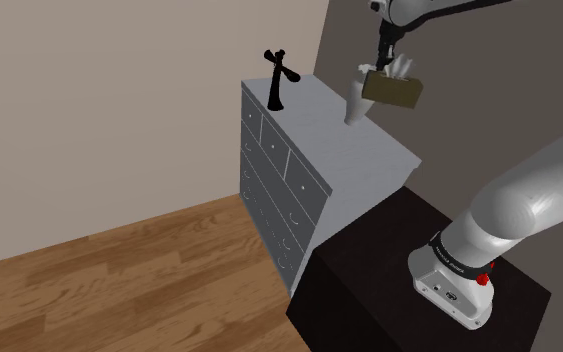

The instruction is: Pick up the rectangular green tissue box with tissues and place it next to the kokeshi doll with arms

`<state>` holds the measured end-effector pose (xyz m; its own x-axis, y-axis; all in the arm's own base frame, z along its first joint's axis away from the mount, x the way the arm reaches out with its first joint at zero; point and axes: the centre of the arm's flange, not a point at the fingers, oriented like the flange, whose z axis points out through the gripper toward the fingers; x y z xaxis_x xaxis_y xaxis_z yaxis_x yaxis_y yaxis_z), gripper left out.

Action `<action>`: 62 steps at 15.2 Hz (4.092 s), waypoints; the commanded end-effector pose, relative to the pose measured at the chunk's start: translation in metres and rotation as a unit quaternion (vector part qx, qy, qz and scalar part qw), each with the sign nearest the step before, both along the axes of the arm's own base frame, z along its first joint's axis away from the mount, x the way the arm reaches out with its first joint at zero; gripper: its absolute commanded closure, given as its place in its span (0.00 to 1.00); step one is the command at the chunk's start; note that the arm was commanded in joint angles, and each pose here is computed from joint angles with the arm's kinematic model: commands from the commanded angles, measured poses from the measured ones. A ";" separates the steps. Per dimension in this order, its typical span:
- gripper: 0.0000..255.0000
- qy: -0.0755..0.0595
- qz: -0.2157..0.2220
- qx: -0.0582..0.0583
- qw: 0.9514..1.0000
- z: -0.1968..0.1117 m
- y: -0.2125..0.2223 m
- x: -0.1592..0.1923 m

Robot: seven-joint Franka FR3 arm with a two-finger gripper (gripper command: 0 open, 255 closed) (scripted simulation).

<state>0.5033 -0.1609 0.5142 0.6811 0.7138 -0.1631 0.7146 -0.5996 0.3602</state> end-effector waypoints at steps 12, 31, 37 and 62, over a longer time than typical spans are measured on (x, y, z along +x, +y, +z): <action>1.00 0.000 0.000 0.000 1.000 0.069 0.000 0.001; 1.00 0.000 0.000 0.000 1.000 0.082 -0.026 0.211; 1.00 0.000 0.000 0.000 1.000 0.050 -0.026 0.211; 1.00 0.000 0.000 0.000 1.000 -0.081 -0.026 0.211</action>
<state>0.7140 -0.1883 0.4383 0.6810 0.7138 -0.1637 0.7150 -0.5997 0.3594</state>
